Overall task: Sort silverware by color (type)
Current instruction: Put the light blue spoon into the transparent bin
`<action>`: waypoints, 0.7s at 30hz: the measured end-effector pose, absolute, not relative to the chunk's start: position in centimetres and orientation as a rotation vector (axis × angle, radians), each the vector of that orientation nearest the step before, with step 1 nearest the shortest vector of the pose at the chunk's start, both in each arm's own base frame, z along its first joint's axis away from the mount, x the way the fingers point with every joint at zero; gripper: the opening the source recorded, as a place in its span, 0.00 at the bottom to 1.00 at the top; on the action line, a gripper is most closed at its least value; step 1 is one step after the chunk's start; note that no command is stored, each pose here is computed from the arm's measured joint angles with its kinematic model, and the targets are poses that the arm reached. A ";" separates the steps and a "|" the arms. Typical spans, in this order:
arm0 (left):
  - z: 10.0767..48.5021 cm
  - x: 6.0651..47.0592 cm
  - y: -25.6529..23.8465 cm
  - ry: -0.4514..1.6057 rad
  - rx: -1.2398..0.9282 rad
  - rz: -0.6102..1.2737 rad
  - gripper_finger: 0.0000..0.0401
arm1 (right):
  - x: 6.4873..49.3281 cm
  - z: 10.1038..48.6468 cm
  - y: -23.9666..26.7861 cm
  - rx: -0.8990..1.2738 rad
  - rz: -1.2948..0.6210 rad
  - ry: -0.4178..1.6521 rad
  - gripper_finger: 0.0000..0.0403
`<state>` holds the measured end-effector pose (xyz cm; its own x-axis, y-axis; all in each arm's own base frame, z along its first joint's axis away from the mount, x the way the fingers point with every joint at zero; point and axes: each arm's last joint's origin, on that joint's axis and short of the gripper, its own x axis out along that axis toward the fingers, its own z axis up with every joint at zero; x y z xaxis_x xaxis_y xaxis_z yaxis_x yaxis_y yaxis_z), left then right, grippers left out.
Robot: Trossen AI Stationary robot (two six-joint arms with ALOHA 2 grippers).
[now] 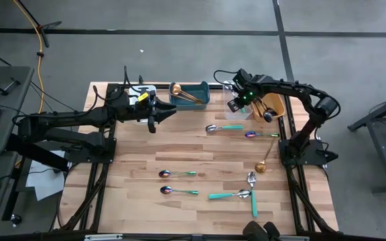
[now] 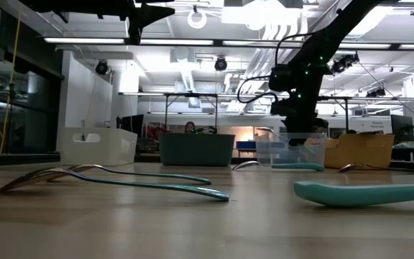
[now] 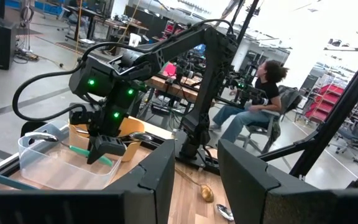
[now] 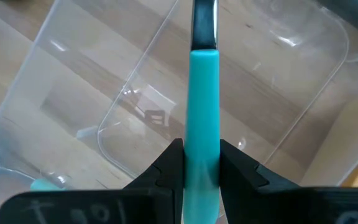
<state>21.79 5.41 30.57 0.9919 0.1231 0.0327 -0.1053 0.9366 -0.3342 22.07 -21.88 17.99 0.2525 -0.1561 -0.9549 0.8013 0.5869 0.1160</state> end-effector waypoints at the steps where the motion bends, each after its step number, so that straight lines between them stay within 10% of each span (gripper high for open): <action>1: 30.6 21.8 5.4 -0.053 -0.338 0.117 0.28 | 22.1 18.0 -21.9 0.690 -0.726 1.135 0.16; 10: 30.6 21.8 5.4 -0.054 -0.338 0.118 0.28 | 22.1 18.0 -21.9 0.714 -0.740 1.128 0.17; 21: 30.6 21.8 5.4 -0.053 -0.338 0.118 0.28 | 22.1 18.1 -21.8 0.709 -0.723 1.133 0.45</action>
